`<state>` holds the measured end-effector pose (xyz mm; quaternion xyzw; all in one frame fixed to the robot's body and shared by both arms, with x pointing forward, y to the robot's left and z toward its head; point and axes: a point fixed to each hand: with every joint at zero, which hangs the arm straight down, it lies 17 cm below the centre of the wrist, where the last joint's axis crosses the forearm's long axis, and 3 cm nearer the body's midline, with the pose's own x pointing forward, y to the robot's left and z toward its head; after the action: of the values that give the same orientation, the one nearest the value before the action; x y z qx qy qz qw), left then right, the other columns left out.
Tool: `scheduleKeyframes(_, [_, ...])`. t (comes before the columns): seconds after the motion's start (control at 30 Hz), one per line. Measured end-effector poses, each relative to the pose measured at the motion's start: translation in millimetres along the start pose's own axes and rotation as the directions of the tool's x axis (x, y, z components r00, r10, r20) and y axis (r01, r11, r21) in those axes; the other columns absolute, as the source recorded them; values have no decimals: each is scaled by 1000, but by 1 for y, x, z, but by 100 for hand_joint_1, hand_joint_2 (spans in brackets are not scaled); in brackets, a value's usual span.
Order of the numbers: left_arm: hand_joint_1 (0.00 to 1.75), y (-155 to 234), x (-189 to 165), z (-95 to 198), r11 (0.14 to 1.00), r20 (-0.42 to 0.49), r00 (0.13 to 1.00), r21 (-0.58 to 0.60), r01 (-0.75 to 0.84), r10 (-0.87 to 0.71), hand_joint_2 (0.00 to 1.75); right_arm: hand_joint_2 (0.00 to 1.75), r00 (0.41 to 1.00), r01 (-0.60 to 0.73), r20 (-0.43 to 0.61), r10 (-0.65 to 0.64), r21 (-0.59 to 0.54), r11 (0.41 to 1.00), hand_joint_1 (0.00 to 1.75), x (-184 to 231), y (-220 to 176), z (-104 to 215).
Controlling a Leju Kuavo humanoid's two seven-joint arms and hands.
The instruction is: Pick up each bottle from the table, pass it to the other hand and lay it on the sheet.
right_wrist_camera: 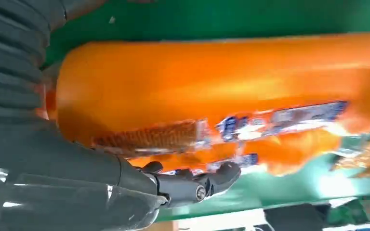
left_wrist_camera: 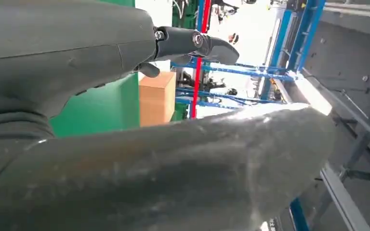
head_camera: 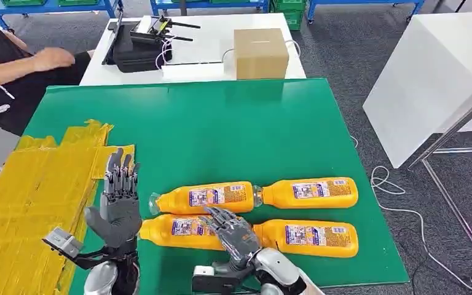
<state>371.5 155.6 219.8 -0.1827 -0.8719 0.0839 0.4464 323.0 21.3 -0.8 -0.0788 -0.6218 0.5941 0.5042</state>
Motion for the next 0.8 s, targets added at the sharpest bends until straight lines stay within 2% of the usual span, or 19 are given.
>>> scheduleKeyframes(0.53, [0, 10, 1, 0, 1000, 2, 1000, 25, 8, -8, 0, 175, 999, -26, -27, 26, 32, 999, 0, -13, 8, -2])
scheduleKeyframes(0.8, [0, 11, 2, 0, 999, 6, 1000, 27, -21, 21, 0, 175, 992, -100, -75, 104, 56, 993, 0, -24, 5, -9])
